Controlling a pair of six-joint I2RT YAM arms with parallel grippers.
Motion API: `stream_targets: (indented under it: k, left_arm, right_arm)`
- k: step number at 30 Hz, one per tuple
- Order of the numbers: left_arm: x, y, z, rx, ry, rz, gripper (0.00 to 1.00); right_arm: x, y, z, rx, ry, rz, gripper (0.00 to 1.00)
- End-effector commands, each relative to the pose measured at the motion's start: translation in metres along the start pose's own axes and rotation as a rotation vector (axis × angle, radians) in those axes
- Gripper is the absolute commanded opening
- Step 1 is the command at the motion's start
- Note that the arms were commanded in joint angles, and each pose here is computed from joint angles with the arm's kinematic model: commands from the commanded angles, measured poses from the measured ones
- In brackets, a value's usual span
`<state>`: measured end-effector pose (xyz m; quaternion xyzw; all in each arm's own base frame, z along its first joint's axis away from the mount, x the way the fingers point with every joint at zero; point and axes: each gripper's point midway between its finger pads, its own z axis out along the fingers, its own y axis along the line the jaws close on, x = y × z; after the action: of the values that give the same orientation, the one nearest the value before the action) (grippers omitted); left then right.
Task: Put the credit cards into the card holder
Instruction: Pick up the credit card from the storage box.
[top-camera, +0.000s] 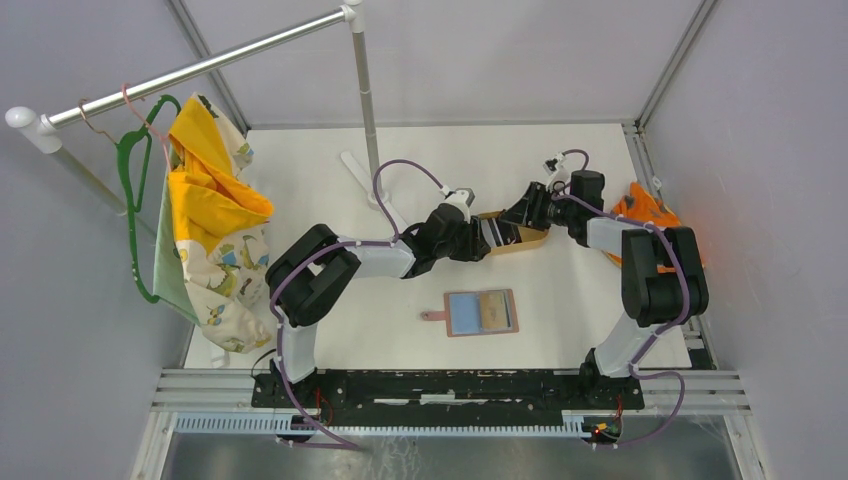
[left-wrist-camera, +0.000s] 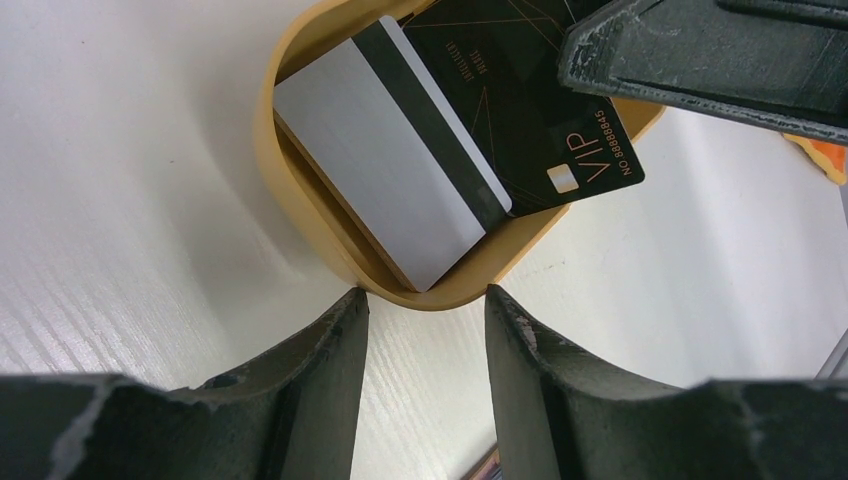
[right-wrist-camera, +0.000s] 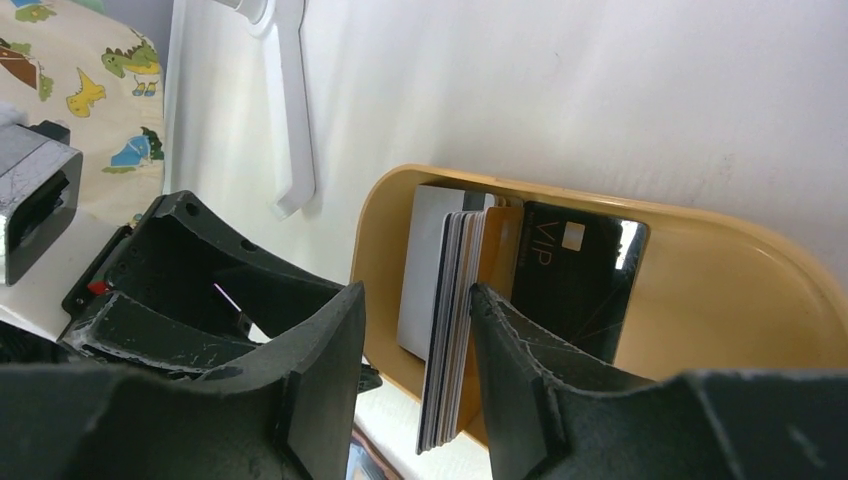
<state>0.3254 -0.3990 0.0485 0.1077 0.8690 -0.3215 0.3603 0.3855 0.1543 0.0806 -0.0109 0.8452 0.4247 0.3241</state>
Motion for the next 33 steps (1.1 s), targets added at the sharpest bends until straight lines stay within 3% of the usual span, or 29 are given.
stream_targets:
  k: [1, 10, 33]
  left_arm:
    - [-0.023, -0.016, 0.000, 0.056, -0.052, 0.042, 0.52]
    - [-0.023, -0.017, 0.001, 0.062, -0.050, 0.042, 0.52]
    - [-0.047, -0.028, -0.038, 0.073, -0.117, 0.069, 0.58]
  right_arm:
    - [0.026, -0.001, 0.004, -0.007, 0.092, 0.054, 0.49]
    - [0.031, -0.022, 0.005, 0.091, 0.131, 0.018, 0.52]
    - [0.010, -0.006, -0.012, -0.013, 0.088, 0.058, 0.47]
